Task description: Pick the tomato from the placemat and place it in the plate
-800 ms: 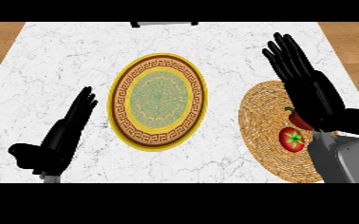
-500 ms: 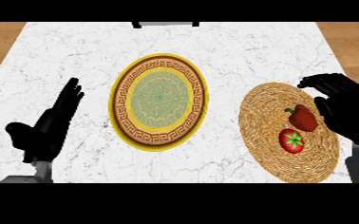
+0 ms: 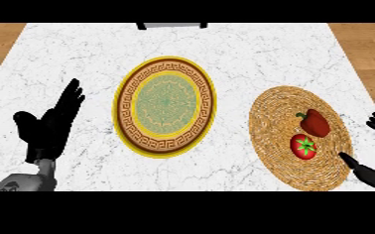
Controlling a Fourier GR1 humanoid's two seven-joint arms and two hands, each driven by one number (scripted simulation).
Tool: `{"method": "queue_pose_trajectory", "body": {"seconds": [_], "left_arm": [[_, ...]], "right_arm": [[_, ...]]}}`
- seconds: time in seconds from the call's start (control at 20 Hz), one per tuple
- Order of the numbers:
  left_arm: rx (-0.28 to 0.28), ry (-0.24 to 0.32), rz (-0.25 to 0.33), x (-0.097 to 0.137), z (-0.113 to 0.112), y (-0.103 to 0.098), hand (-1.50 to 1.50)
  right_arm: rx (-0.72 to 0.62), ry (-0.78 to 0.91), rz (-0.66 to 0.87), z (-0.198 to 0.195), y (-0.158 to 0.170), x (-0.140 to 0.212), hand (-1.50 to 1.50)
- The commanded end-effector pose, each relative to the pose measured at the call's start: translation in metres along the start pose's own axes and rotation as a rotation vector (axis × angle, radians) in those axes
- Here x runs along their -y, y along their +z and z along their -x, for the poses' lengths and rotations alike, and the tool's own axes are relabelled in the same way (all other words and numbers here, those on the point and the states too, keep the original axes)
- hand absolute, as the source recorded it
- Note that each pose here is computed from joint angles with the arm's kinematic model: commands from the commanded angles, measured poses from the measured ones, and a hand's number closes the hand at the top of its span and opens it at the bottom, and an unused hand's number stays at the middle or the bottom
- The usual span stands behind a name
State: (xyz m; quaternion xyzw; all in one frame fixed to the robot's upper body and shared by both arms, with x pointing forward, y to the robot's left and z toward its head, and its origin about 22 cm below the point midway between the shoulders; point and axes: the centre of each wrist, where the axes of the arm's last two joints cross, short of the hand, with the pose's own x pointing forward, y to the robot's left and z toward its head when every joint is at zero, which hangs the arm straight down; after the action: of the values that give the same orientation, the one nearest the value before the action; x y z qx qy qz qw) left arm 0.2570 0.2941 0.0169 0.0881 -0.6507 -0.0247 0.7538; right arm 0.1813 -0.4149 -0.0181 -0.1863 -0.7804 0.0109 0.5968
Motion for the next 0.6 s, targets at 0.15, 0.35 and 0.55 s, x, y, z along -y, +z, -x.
{"method": "queue_pose_trajectory", "body": {"seconds": [0.15, 0.35, 0.55], "left_arm": [[-0.011, -0.035, 0.019, -0.006, -0.028, -0.017, 0.00], [-0.022, -0.018, 0.010, 0.004, -0.001, -0.022, 0.00], [-0.010, -0.009, 0.007, 0.007, -0.005, -0.014, 0.00]], "right_arm": [[-0.034, 0.234, -0.124, 0.017, 0.048, 0.021, -1.50], [-0.092, 0.312, -0.184, -0.004, 0.049, 0.030, -1.50], [-0.100, 0.351, -0.210, -0.036, 0.010, 0.016, -1.50]]}}
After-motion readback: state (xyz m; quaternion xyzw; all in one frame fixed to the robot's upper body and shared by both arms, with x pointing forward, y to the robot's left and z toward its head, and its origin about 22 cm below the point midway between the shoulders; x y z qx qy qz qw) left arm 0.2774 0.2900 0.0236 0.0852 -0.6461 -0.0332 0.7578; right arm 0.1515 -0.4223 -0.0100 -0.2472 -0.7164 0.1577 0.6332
